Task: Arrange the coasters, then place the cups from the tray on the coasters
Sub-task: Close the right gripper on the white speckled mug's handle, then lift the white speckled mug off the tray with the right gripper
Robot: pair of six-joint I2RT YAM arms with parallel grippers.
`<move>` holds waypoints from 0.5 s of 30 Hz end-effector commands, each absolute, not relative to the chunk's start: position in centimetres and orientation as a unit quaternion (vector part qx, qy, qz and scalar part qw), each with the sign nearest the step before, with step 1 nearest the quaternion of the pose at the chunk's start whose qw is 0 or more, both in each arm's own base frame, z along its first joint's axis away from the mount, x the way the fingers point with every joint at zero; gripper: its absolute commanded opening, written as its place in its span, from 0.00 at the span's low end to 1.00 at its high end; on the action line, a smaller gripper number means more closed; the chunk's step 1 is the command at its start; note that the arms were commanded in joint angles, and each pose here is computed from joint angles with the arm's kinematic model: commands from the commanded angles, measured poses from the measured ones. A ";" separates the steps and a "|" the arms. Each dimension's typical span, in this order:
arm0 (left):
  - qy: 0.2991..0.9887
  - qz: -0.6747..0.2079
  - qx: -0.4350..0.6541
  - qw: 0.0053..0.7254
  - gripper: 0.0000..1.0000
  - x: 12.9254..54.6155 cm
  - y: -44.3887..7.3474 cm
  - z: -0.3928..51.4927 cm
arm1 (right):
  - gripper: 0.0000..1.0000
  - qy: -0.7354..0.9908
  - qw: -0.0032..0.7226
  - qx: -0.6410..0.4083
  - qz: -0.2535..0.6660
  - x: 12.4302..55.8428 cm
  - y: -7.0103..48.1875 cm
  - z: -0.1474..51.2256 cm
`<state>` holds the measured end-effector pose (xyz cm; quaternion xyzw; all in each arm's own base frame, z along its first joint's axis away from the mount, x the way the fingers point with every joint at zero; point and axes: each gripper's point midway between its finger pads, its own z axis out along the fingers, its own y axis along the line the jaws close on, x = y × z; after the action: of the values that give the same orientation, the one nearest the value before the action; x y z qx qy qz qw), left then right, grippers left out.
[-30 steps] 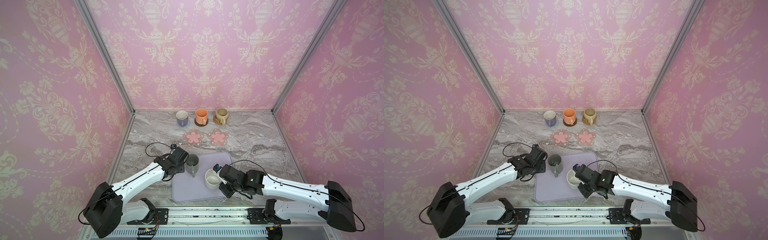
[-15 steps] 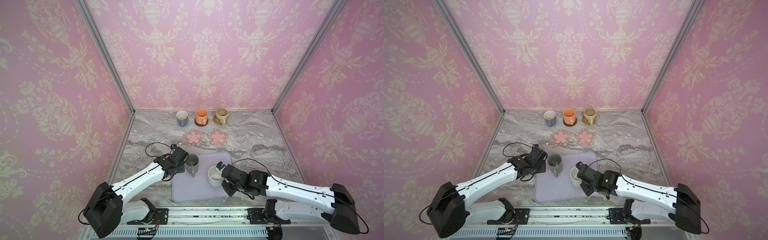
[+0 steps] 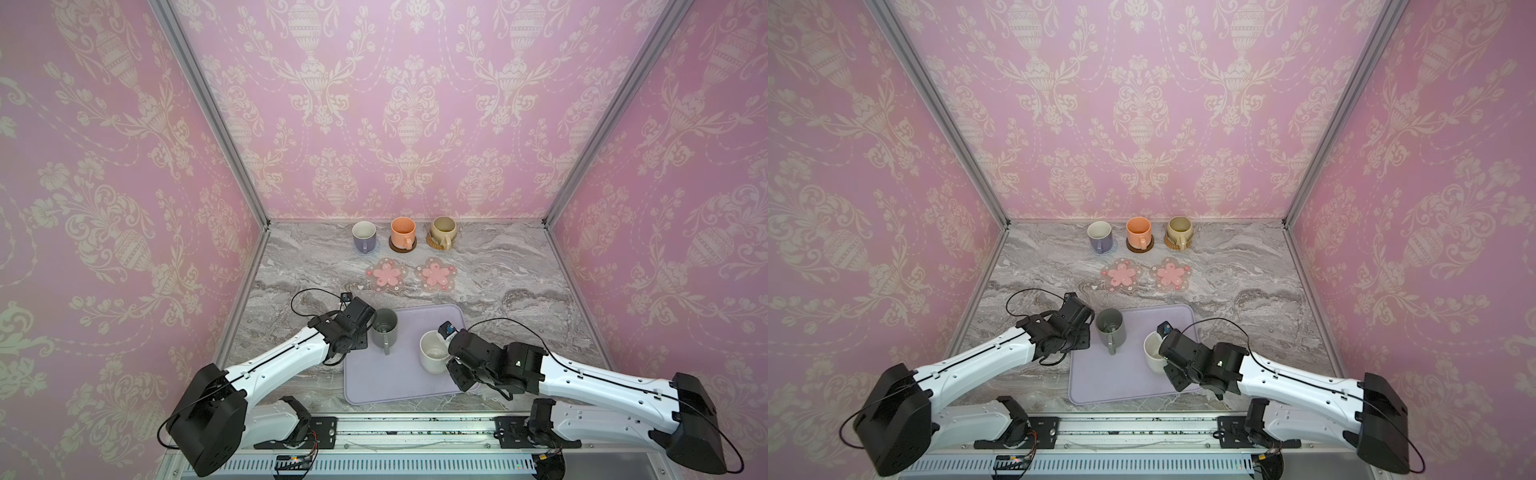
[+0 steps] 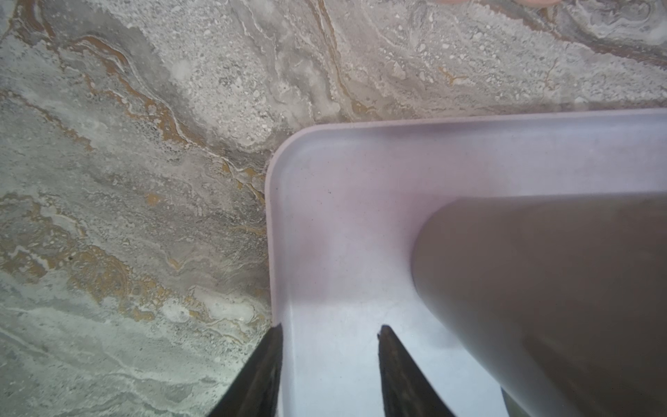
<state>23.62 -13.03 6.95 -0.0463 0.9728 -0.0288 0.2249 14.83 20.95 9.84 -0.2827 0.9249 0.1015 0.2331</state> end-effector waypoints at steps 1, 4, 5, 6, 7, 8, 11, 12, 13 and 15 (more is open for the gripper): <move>0.972 -0.030 -0.048 0.226 0.46 23.2 -12.8 7.0 | 0.05 0.934 0.210 -0.270 0.104 14.4 20.9 8.7; 0.972 -0.030 -0.048 0.227 0.46 23.2 -12.8 7.0 | 0.14 0.936 0.202 -0.270 0.097 14.3 20.9 8.3; 0.972 -0.030 -0.048 0.227 0.46 23.2 -12.8 7.1 | 0.17 0.937 0.200 -0.270 0.096 14.3 20.9 8.2; 0.972 -0.030 -0.048 0.227 0.46 23.2 -12.8 7.1 | 0.19 0.937 0.200 -0.271 0.096 14.3 20.9 8.2; 0.972 -0.030 -0.048 0.227 0.46 23.2 -12.8 7.1 | 0.19 0.937 0.200 -0.271 0.093 14.4 20.9 8.2; 0.972 -0.030 -0.048 0.227 0.46 23.2 -12.8 7.1 | 0.20 0.937 0.199 -0.271 0.091 14.4 20.9 8.1; 0.972 -0.030 -0.049 0.228 0.46 23.2 -12.7 7.2 | 0.29 0.938 0.196 -0.273 0.084 14.5 20.9 8.0; 0.972 -0.029 -0.049 0.228 0.46 23.1 -12.7 7.1 | 0.34 0.938 0.195 -0.274 0.083 14.5 20.9 7.9; 0.972 -0.029 -0.049 0.228 0.46 23.1 -12.7 7.2 | 0.37 0.939 0.195 -0.273 0.081 14.6 20.9 7.8; 0.972 -0.029 -0.049 0.229 0.46 23.1 -12.7 7.2 | 0.39 0.939 0.196 -0.272 0.079 14.8 21.1 7.8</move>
<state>23.65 -13.05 7.21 -0.0469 0.9718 -0.0321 0.2289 14.43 21.06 7.77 -0.2819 0.9356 0.0835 0.1954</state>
